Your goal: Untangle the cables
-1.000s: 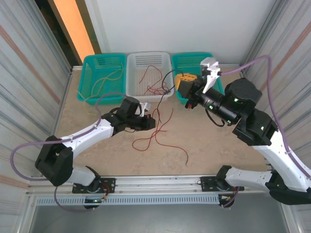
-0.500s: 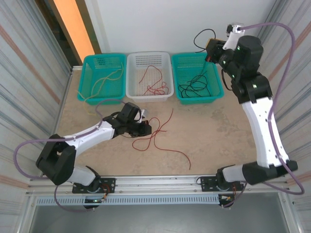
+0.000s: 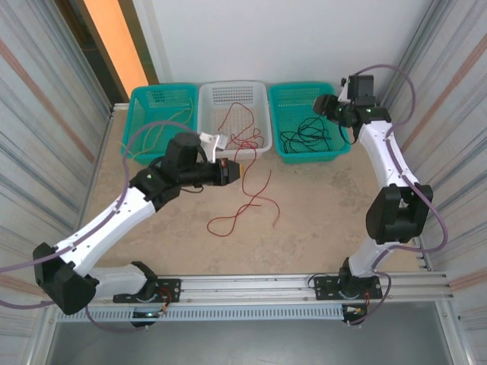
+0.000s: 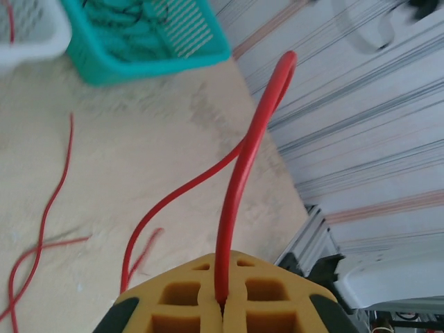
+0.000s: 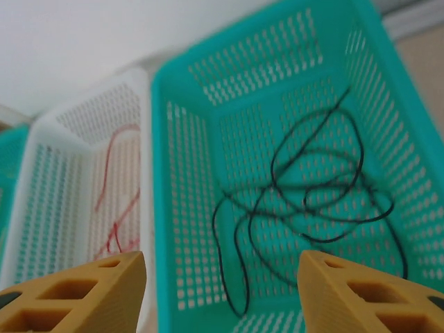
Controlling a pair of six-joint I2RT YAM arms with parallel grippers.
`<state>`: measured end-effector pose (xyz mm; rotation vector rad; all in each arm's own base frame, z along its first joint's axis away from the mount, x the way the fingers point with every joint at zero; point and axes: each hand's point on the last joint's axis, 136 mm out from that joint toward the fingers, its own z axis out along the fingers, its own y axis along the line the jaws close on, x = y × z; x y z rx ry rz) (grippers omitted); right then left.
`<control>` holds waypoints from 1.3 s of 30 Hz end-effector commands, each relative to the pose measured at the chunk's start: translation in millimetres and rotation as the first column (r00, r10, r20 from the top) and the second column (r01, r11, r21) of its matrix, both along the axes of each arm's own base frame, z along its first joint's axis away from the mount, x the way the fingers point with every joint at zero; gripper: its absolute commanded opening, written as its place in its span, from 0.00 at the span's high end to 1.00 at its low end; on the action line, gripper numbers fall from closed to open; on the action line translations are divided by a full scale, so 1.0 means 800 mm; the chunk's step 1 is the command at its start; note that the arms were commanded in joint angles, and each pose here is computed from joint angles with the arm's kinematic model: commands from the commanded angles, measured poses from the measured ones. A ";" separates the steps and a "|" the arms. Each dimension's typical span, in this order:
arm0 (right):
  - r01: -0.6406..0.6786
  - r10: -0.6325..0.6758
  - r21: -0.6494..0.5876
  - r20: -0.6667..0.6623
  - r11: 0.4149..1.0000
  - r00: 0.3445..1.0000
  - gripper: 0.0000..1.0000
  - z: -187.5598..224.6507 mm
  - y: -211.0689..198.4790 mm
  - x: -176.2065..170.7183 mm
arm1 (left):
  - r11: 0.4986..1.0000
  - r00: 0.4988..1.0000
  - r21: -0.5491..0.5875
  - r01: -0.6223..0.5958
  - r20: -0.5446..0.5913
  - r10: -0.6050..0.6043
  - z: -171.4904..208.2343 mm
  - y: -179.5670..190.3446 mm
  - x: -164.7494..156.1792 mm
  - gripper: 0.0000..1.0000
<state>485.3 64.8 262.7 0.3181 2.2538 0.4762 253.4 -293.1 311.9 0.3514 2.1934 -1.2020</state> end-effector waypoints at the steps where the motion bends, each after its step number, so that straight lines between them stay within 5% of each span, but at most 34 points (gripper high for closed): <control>1: -0.049 0.050 -0.006 0.120 0.999 0.992 0.40 0.065 0.027 -0.055 | 1.000 0.991 0.008 0.009 0.131 -0.010 0.060 0.006 0.004 1.00; 9: -0.104 0.103 -0.004 0.179 0.995 0.978 0.36 0.070 0.066 -0.193 | 0.985 0.931 -0.066 -0.160 0.321 0.173 0.173 0.037 0.100 1.00; 15: -0.164 0.167 -0.031 0.176 0.986 0.970 0.37 0.061 0.092 -0.256 | 0.932 0.846 -0.165 -0.322 0.392 0.361 0.220 0.076 0.197 1.00; 23: -0.168 0.169 -0.016 0.118 0.986 0.979 0.38 0.018 0.091 -0.294 | 0.858 0.787 -0.206 -0.470 0.343 0.513 0.178 0.085 0.305 1.00; 28: -0.167 0.169 -0.030 0.070 0.986 0.983 0.38 -0.009 0.089 -0.313 | 0.826 0.767 -0.107 -0.554 0.320 0.556 0.121 0.081 0.366 0.99; 30: -0.170 0.172 -0.026 0.067 0.985 0.983 0.38 -0.012 0.089 -0.318 | 0.810 0.769 -0.028 -0.586 0.296 0.566 0.086 0.084 0.381 0.59; 33: -0.168 0.170 -0.038 0.059 0.985 0.984 0.38 -0.017 0.087 -0.321 | 0.820 0.800 0.054 -0.570 0.265 0.539 0.045 0.082 0.379 0.18; 39: -0.192 0.193 -0.035 0.036 0.981 0.980 0.37 -0.025 0.103 -0.310 | 0.817 0.809 0.101 -0.568 0.251 0.532 0.022 0.102 0.329 0.17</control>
